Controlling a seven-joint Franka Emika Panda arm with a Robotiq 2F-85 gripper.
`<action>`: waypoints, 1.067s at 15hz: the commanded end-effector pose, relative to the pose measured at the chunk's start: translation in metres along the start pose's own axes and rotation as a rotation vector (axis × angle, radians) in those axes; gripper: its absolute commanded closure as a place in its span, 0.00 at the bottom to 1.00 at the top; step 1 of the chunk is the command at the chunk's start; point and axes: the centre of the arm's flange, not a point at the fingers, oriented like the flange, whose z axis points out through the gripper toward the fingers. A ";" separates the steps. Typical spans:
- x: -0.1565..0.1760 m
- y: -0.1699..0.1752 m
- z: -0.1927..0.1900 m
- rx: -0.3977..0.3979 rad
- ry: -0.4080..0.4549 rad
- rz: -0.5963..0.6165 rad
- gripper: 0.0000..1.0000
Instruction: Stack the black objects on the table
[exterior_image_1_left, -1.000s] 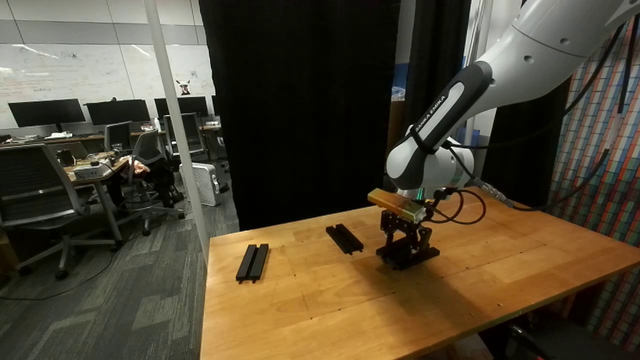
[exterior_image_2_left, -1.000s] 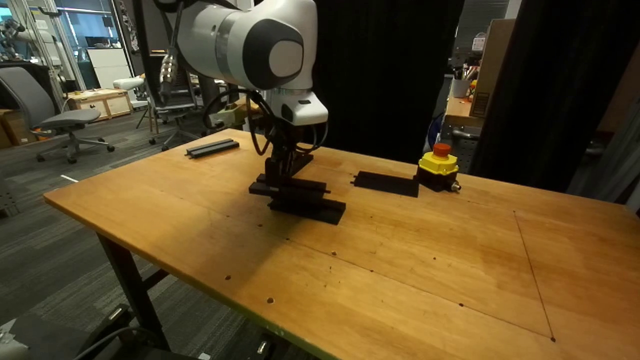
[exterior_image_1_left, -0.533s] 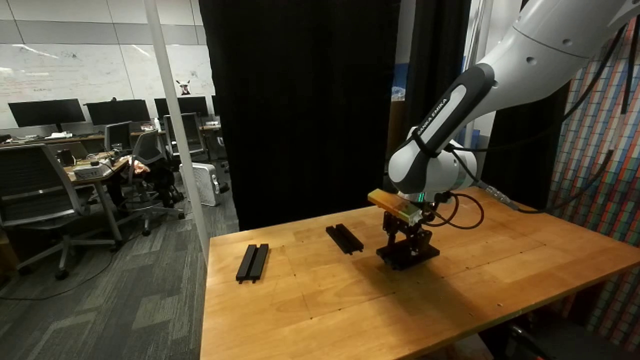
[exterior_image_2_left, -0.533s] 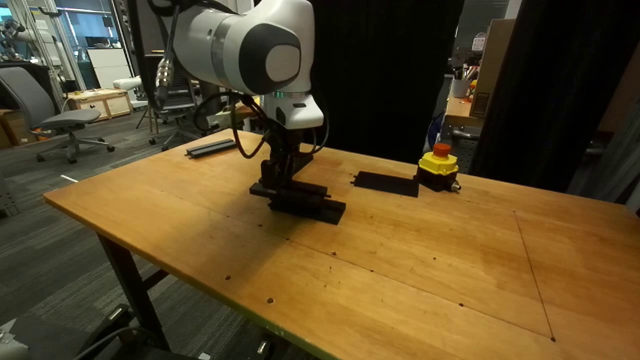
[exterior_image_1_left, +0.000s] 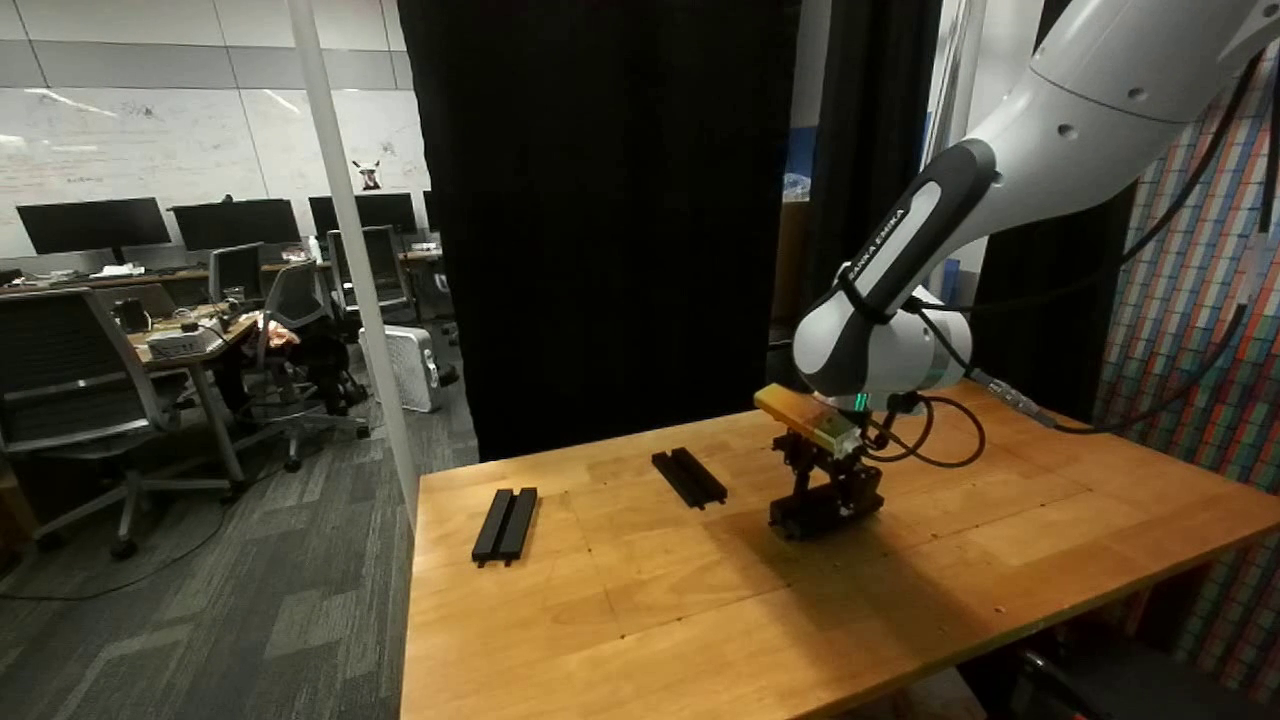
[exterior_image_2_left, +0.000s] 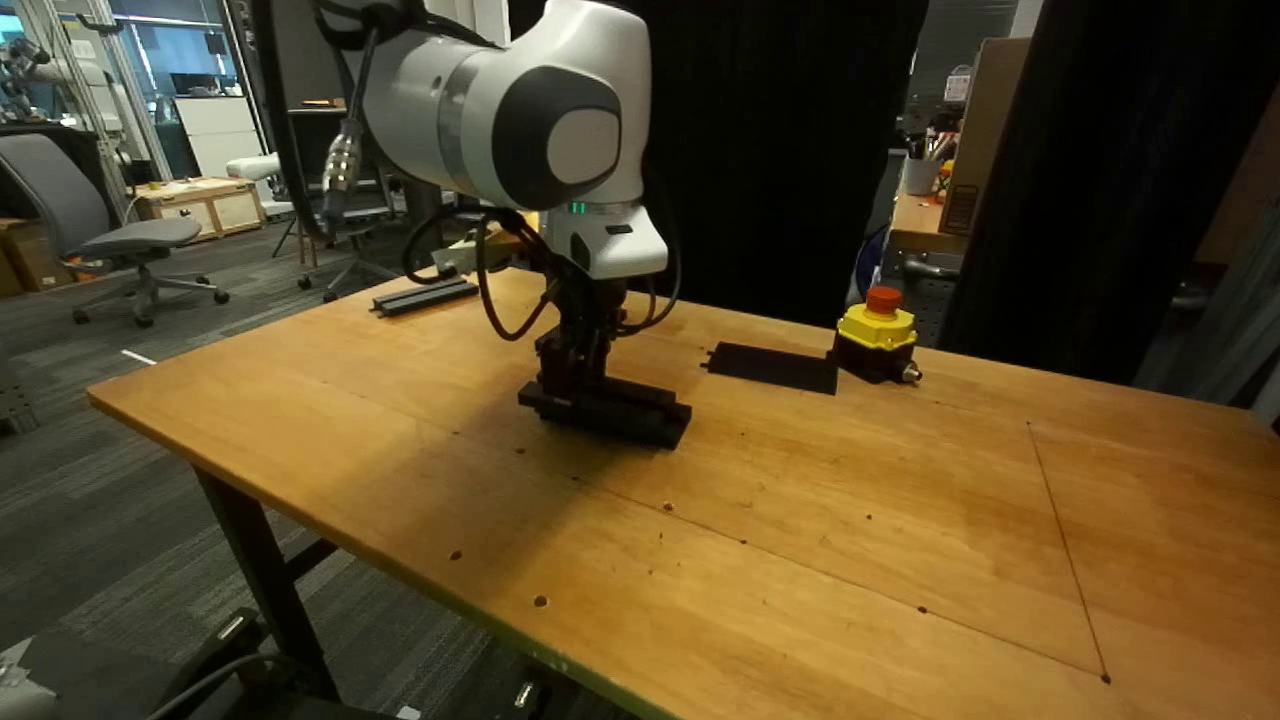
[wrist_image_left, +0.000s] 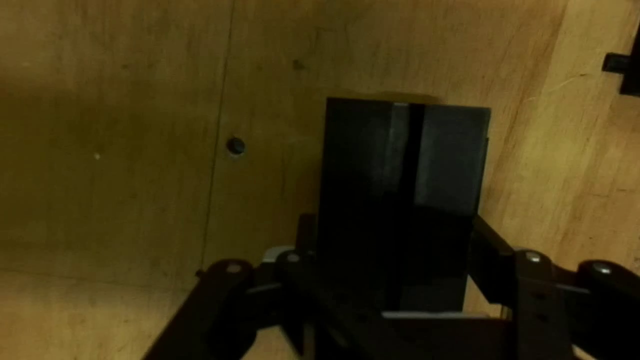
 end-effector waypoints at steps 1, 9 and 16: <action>0.011 -0.004 -0.004 0.022 0.018 -0.013 0.54; 0.020 -0.020 -0.004 0.013 0.033 -0.047 0.54; 0.024 -0.028 0.001 0.005 0.011 -0.063 0.54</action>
